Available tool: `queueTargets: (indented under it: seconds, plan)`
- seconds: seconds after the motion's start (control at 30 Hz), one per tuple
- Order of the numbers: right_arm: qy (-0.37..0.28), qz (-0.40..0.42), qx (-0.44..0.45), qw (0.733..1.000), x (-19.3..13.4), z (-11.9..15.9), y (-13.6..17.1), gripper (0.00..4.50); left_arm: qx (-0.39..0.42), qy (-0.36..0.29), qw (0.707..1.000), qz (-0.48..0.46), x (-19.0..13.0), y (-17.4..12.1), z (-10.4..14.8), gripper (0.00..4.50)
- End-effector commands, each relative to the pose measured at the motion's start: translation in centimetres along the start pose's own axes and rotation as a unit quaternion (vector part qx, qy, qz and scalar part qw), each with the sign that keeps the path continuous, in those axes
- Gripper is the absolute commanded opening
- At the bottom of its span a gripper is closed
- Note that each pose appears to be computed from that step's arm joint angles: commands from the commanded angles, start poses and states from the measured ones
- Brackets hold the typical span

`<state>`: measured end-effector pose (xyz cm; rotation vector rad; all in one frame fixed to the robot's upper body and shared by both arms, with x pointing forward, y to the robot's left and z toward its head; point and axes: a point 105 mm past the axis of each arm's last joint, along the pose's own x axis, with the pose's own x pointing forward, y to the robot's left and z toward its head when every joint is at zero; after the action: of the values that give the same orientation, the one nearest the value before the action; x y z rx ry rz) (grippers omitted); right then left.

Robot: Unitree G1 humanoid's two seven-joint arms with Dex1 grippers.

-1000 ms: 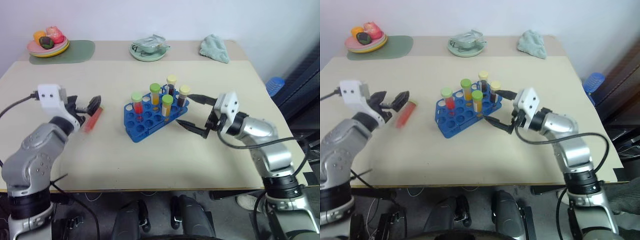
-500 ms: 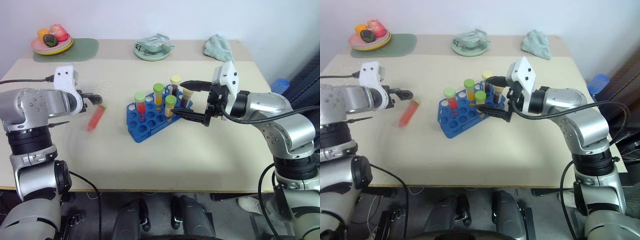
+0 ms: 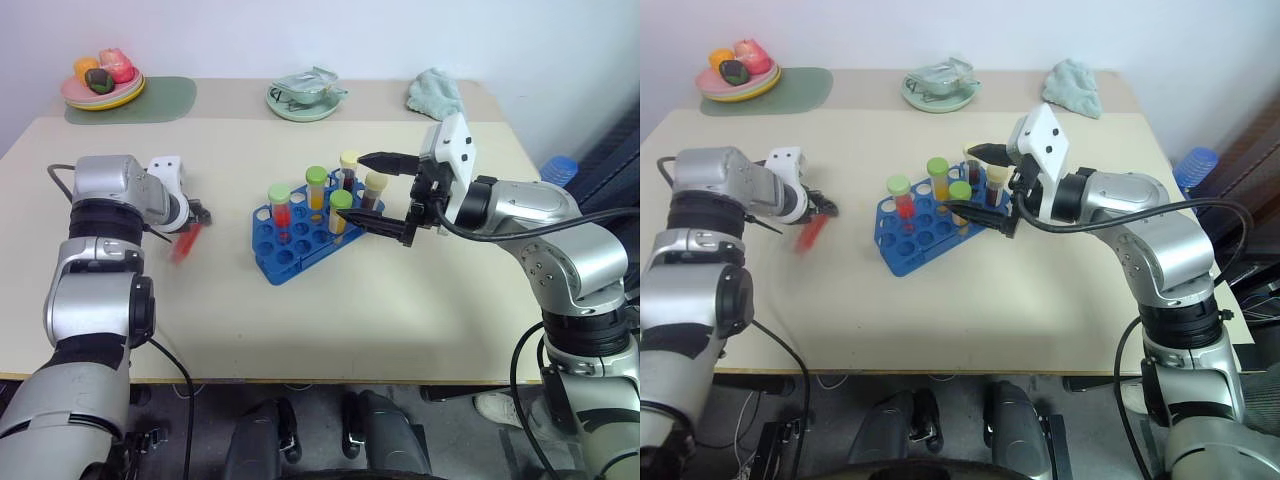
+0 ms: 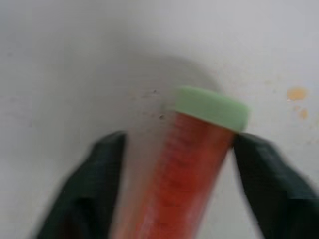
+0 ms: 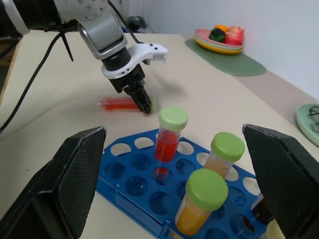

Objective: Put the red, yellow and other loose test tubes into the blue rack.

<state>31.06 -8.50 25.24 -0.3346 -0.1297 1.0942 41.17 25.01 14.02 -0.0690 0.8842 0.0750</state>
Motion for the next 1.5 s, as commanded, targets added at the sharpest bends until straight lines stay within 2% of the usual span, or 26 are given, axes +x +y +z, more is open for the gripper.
queueTargets:
  seconds: [0.03, 0.07, 0.2, 0.27, 0.37, 0.4, 0.43, 0.47, 0.6, 0.67, 0.7, 0.8, 0.97, 1.1, 1.27, 1.5]
  plan:
    - [-0.007, -0.002, -0.033, 0.999, -0.1, 1.0, 0.4, 4.5, 0.007, 0.006, 1.0, 0.0, -0.1, 0.0, 0.2, 1.03]
    - [-0.007, -0.001, -0.031, 1.0, -0.2, 1.0, 0.4, 4.5, 0.005, 0.011, 1.0, 0.0, -0.1, 0.1, 0.0, 0.78]
    - [-0.004, 0.0, -0.03, 1.0, -0.3, 0.8, 0.5, 4.5, -0.013, 0.034, 0.999, -0.026, -1.2, 0.7, -1.0, 0.78]
    - [-0.003, 0.0, -0.031, 1.0, -0.4, 0.7, 0.6, 4.5, -0.016, 0.017, 0.998, -0.058, -2.7, 1.1, -1.4, 0.78]
    - [-0.004, 0.0, -0.028, 1.0, -0.5, 0.6, 0.6, 4.5, 0.012, -0.091, 0.992, -0.086, -4.9, 1.1, -1.0, 0.78]
    - [-0.006, -0.001, -0.028, 1.0, -0.5, 0.5, 0.7, 4.5, -0.001, -0.179, 0.963, -0.2, -6.9, -1.1, -0.2, 0.78]
    - [-0.006, -0.001, -0.027, 1.0, -0.5, 0.5, 0.7, 4.5, -0.011, -0.241, 0.931, -0.273, -8.8, -2.1, 0.1, 0.78]
    - [-0.01, -0.002, -0.028, 1.0, -0.5, 0.5, 0.7, 4.5, 0.023, -0.294, 0.917, -0.268, -10.4, -1.7, -0.2, 0.78]
    - [-0.02, -0.003, -0.027, 0.999, -0.5, 0.4, 0.7, 4.5, 0.084, -0.363, 0.881, -0.293, -14.0, -1.7, -2.7, 0.78]
    - [-0.024, -0.005, -0.024, 0.999, -0.5, 0.3, 0.7, 4.5, 0.106, -0.436, 0.835, -0.319, -16.4, -2.2, -2.9, 0.78]
    - [-0.024, -0.006, -0.022, 0.999, -0.5, 0.3, 0.7, 4.5, 0.13, -0.452, 0.821, -0.324, -16.8, -2.6, -3.3, 0.78]
    - [-0.024, -0.012, -0.02, 0.999, -0.6, 0.1, 0.8, 4.5, 0.179, -0.47, 0.79, -0.352, -17.2, -4.4, -4.1, 0.78]
    - [-0.018, -0.037, -0.015, 0.999, -1.3, -0.2, 0.9, 4.5, 0.195, -0.52, 0.721, -0.414, -17.3, -7.8, -3.8, 0.78]
    - [-0.016, -0.055, -0.014, 0.998, -1.9, -0.3, 1.2, 4.5, 0.206, -0.54, 0.686, -0.441, -16.4, -10.0, -3.1, 0.78]
    - [-0.007, -0.086, -0.004, 0.996, -3.0, -0.9, 1.5, 4.5, 0.182, -0.557, 0.663, -0.465, -15.3, -12.0, -2.0, 0.78]
    - [0.028, -0.128, 0.02, 0.991, -5.7, -3.3, 3.3, 4.5, 0.159, -0.546, 0.658, -0.493, -12.8, -13.1, -1.5, 0.78]
